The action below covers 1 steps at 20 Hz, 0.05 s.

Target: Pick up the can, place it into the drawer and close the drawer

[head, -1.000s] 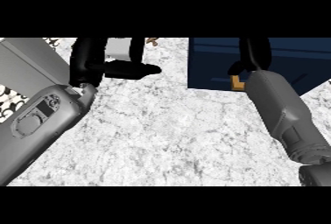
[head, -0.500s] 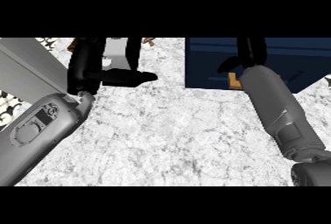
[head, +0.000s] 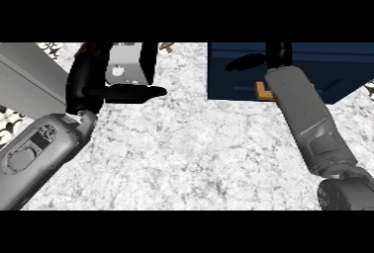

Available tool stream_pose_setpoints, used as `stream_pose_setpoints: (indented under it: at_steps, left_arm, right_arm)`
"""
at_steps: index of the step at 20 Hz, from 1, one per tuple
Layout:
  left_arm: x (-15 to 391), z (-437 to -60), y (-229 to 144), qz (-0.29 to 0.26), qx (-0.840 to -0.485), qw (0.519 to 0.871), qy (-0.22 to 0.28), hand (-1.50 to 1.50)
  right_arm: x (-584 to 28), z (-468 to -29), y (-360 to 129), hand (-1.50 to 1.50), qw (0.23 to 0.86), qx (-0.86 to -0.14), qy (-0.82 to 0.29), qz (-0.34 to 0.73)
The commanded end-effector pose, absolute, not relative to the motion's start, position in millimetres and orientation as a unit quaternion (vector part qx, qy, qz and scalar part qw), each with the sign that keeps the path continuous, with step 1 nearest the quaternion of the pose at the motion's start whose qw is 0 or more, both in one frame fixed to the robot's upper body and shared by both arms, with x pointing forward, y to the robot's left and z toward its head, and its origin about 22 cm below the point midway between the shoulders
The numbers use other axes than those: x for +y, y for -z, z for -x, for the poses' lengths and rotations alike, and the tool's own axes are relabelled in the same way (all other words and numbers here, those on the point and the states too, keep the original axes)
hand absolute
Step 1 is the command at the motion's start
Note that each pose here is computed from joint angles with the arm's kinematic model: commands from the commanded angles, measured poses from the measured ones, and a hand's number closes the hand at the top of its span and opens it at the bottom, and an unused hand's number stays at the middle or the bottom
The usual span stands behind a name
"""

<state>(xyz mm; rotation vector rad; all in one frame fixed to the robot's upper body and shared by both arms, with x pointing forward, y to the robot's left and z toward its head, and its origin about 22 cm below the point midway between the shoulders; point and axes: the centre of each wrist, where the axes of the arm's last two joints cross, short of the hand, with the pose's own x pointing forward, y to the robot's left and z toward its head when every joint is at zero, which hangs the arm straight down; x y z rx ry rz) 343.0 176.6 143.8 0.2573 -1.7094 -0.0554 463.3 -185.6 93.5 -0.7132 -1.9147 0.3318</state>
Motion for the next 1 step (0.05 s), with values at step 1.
stream_pose_setpoints:
  at_steps: [1]
  left_arm:
    - [190.8,-333.5,-131.4,-0.118,-0.749,0.652,0.017,-1.5]
  right_arm:
    - [-168.9,-467.4,-107.8,-1.5,0.522,-0.809,-0.076,0.259]
